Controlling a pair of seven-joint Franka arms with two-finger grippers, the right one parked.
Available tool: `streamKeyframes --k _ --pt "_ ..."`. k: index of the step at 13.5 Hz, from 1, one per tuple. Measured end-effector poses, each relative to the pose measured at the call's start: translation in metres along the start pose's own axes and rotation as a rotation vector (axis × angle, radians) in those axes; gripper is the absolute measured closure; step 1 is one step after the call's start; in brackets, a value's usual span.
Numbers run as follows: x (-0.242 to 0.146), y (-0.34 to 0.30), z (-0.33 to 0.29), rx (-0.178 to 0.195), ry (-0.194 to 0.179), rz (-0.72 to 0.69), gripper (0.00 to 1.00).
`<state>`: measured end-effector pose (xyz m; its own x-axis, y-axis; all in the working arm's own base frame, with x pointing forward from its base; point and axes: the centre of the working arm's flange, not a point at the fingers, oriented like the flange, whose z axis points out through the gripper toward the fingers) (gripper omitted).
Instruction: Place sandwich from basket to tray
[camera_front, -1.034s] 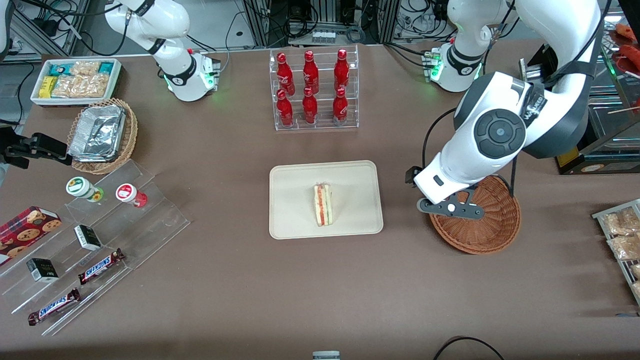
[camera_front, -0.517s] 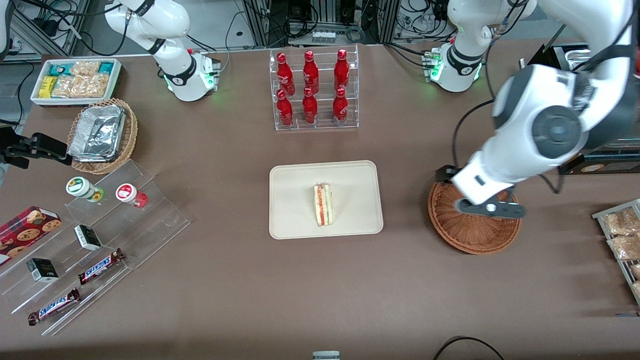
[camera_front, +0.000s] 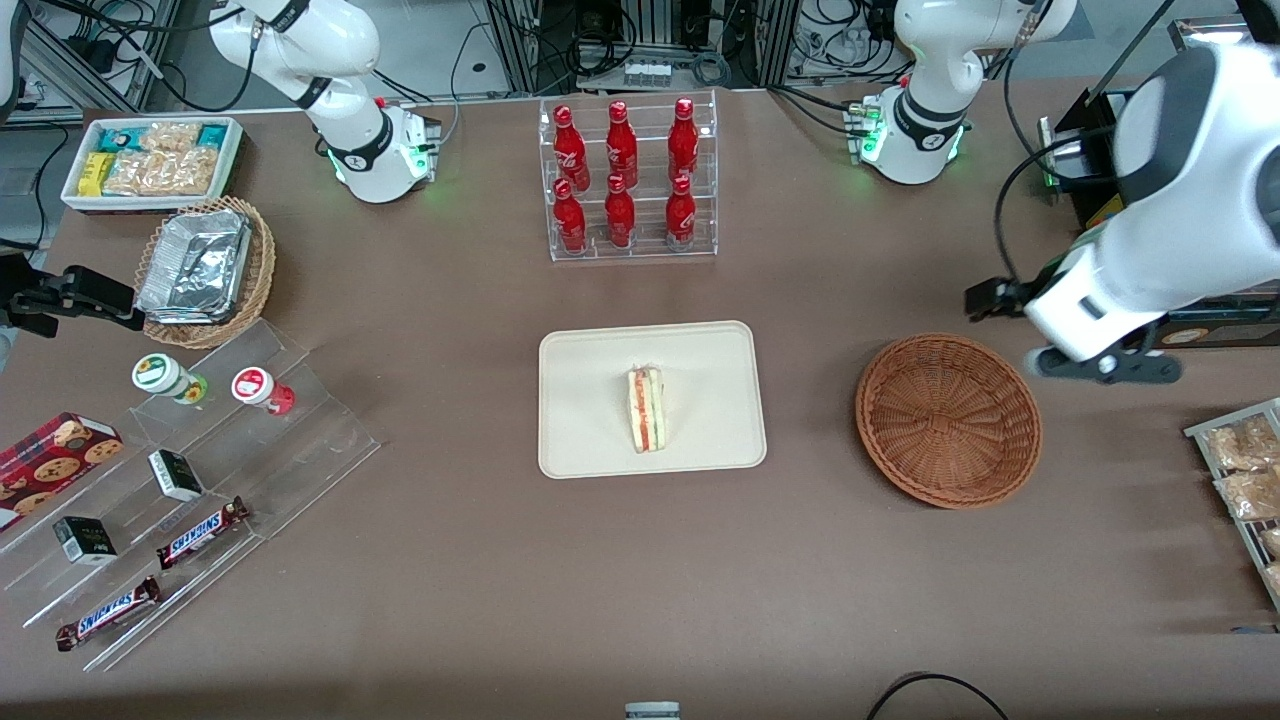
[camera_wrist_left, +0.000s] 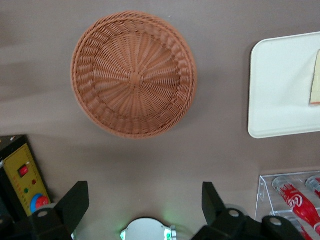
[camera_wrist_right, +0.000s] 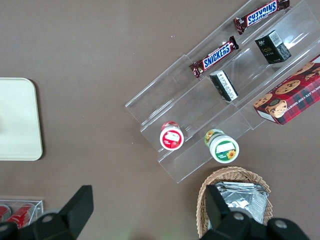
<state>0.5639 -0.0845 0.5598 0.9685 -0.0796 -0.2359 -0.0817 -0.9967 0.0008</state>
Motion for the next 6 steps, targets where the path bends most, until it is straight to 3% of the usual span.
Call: streamKeyframes --k 6 --pt "-0.071 -0.039 -0.049 -0.005 -0.037 -0.032 0.0"
